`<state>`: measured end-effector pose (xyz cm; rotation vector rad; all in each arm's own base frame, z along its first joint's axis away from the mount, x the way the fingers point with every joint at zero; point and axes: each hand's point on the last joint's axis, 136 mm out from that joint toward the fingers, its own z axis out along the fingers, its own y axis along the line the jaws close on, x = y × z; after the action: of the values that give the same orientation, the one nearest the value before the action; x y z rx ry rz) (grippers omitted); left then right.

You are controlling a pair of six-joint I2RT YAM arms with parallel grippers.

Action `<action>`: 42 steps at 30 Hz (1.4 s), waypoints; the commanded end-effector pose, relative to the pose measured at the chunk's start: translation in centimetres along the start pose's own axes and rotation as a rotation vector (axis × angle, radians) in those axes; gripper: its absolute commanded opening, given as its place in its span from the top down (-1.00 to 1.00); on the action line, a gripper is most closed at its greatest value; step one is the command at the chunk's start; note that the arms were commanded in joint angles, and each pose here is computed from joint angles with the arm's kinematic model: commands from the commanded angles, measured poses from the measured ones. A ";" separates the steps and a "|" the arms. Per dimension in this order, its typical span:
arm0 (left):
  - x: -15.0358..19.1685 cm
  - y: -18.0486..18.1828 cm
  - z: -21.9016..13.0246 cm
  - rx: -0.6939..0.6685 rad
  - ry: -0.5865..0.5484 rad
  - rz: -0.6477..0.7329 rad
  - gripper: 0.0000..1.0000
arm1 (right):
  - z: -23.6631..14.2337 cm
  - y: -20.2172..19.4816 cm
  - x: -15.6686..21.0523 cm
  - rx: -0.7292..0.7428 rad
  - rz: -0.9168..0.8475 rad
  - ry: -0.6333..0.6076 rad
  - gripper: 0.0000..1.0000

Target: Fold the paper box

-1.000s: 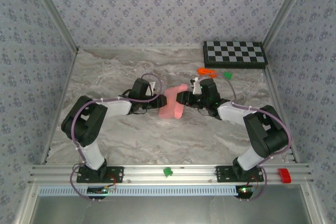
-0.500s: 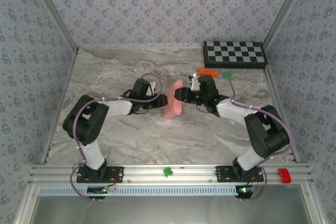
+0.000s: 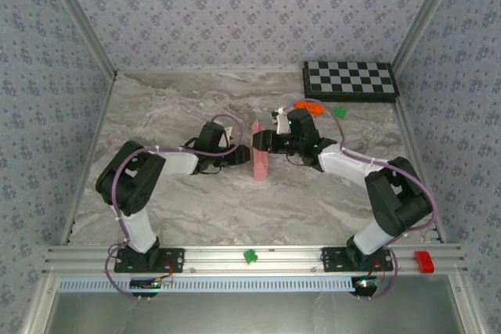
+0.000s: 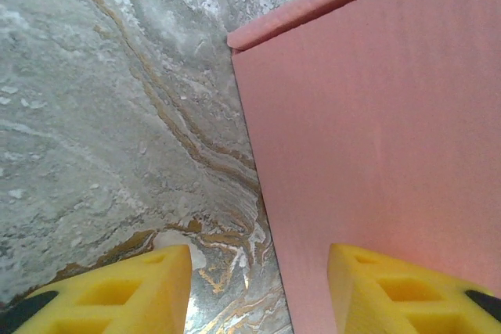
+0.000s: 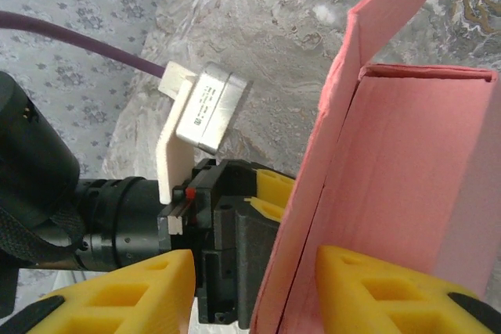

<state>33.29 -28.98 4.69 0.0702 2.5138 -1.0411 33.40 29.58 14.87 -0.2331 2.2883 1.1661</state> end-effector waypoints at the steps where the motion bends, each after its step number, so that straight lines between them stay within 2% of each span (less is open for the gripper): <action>1: -1.3 -0.8 -1.1 -0.002 -0.044 0.019 0.02 | -1.3 0.4 -1.0 0.078 -0.060 -0.019 0.08; 10: -2.7 -0.9 -1.4 -0.053 -0.059 0.041 0.02 | -6.2 -0.6 -3.1 0.294 -0.128 -0.140 0.00; 15: -3.8 -1.2 -0.4 -0.065 -0.046 0.044 0.04 | -7.4 -4.8 -0.9 0.473 -0.084 -0.078 0.04; 17: -4.3 -1.4 0.0 -0.066 -0.040 0.047 0.05 | -7.3 -6.0 0.4 0.502 -0.069 -0.048 0.10; 23: -5.5 -2.0 1.0 -0.060 -0.027 0.067 0.08 | -6.0 -7.7 4.1 0.488 0.000 0.009 0.28; 29: -6.2 -2.1 1.8 -0.065 -0.010 0.075 0.11 | -3.8 -7.7 6.2 0.439 0.030 0.040 0.34; 42: -7.7 -2.6 -0.1 -0.113 -0.056 0.114 0.09 | 0.0 -5.6 6.1 0.298 0.058 0.039 0.35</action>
<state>39.24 -30.35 7.33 0.1196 2.5208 -0.8822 29.89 25.32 6.41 -0.0834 2.5253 0.7616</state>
